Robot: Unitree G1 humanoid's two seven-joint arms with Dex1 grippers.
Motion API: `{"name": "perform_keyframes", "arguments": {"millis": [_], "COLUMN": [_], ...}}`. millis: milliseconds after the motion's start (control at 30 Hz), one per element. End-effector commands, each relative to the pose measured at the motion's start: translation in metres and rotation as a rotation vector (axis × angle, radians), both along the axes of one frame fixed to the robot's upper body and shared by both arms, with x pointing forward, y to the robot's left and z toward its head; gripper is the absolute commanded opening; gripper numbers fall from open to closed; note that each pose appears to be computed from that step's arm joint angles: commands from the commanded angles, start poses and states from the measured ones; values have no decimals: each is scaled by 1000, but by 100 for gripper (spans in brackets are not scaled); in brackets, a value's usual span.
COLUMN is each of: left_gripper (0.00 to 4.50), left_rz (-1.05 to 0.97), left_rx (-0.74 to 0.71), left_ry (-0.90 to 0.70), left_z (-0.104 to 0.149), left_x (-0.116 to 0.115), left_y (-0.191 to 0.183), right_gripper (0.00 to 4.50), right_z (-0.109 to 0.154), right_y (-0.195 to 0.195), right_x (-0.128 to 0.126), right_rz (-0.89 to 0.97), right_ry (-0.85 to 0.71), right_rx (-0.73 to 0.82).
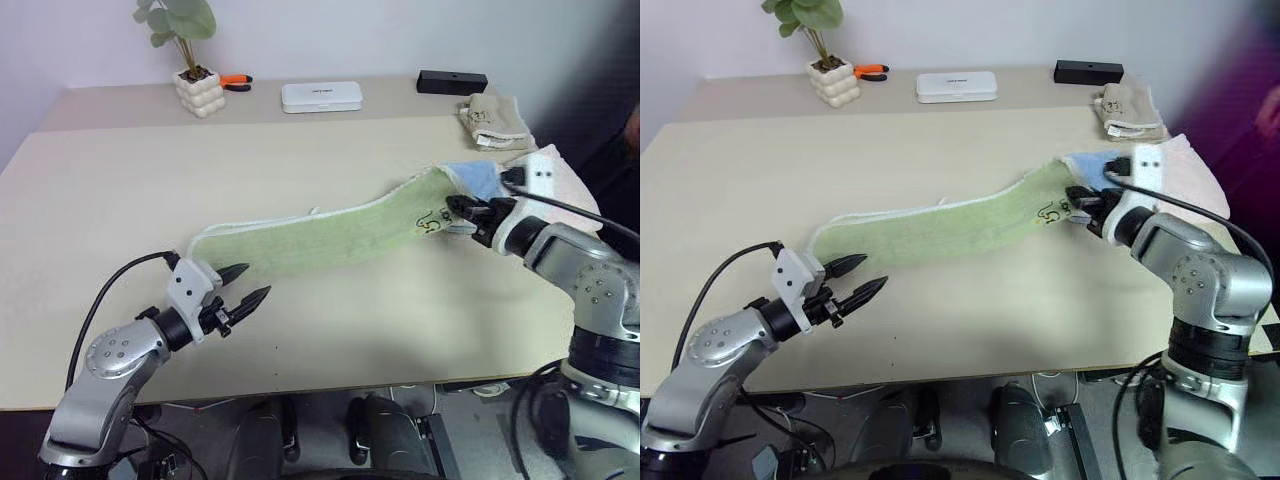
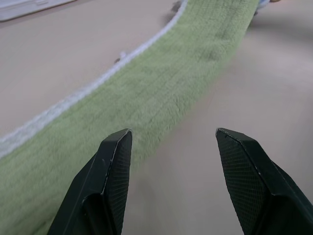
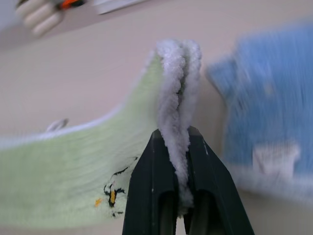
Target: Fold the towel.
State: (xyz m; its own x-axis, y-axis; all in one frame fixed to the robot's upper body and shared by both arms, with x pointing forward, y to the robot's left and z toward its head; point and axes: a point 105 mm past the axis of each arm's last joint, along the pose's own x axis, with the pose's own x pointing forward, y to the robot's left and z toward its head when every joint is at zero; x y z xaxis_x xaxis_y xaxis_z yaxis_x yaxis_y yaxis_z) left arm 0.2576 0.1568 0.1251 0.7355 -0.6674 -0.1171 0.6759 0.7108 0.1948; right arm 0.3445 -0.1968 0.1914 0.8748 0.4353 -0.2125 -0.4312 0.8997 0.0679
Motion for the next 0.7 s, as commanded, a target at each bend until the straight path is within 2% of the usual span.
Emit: {"name": "perform_keyframes", "arguments": {"millis": [33, 167, 267, 533, 633, 700], "left_gripper": [277, 277, 277, 277, 277, 277], "left_rz": [-21, -14, 9, 28, 31, 31], "left_rx": [8, 2, -9, -17, -17, -16], "left_ry": [-50, -54, -50, -47, -44, -41], "left_z": [8, 8, 6, 5, 6, 5], "left_x": [2, 2, -1, -5, -6, -5], "left_y": [-6, -8, -10, -14, -13, -12], "right_gripper": [4, 4, 4, 4, 99, 193], "right_z": [3, -9, -37, -58, -52, -38], "right_y": [57, 98, 129, 145, 146, 145], "right_x": [-14, -18, -13, -4, -6, -11], "right_rz": [290, 431, 486, 471, 473, 507], "right_ry": [-106, -132, -87, -58, -62, -126], "right_rx": [-190, -248, -285, -280, -224, -197]}}
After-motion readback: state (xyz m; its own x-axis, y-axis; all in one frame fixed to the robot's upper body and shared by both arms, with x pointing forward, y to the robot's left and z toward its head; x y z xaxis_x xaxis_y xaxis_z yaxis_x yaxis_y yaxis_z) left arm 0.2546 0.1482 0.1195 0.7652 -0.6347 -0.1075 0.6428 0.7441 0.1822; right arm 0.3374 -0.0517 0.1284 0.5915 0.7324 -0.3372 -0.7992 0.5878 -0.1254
